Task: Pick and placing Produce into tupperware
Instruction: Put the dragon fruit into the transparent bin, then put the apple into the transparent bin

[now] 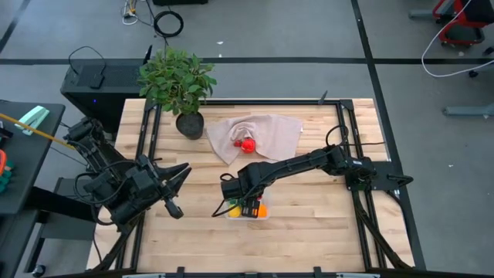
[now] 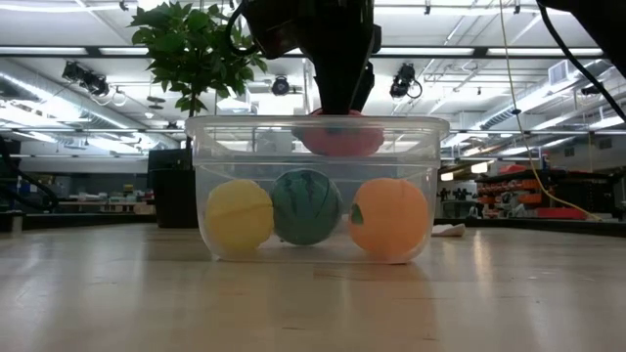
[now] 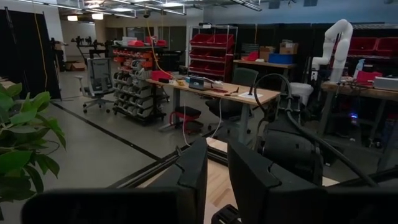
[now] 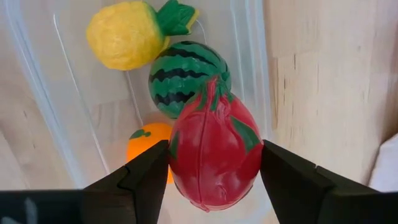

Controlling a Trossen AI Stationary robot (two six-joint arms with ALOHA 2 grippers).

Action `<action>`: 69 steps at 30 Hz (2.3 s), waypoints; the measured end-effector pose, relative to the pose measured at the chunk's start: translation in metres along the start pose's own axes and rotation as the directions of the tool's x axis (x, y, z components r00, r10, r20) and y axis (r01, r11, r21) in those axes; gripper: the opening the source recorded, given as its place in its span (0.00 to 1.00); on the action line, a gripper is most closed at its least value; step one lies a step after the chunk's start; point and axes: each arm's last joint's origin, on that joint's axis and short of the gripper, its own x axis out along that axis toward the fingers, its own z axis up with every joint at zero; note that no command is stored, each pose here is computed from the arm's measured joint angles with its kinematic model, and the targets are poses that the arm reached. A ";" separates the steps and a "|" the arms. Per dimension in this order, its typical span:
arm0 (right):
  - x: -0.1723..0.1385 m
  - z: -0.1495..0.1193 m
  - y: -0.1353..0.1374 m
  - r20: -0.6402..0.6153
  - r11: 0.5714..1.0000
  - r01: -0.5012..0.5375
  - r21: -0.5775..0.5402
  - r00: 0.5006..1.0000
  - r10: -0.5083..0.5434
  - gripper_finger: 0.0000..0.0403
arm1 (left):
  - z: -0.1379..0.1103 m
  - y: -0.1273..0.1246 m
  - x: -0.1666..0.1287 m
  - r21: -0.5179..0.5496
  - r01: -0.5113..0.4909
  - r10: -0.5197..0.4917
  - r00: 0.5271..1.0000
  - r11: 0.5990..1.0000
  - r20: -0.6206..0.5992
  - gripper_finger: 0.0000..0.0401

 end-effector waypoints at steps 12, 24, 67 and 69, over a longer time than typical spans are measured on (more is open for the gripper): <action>0.000 -0.001 0.002 -0.004 1.000 -0.010 0.015 1.000 0.010 0.71 | 0.000 0.000 0.000 0.000 0.000 0.000 1.000 1.000 0.000 0.17; -0.008 -0.002 0.002 0.012 0.999 -0.012 0.039 1.000 0.012 0.65 | 0.000 0.000 0.000 0.000 0.000 0.000 1.000 1.000 0.000 0.17; 0.019 -0.001 -0.110 0.004 0.998 -0.025 0.060 1.000 0.025 0.39 | 0.000 0.001 0.007 -0.003 -0.028 0.028 1.000 1.000 0.004 0.20; 0.019 -0.001 -0.113 0.001 1.000 -0.024 0.020 1.000 0.024 0.44 | 0.000 0.001 0.008 -0.020 -0.034 0.034 0.999 0.999 0.005 0.20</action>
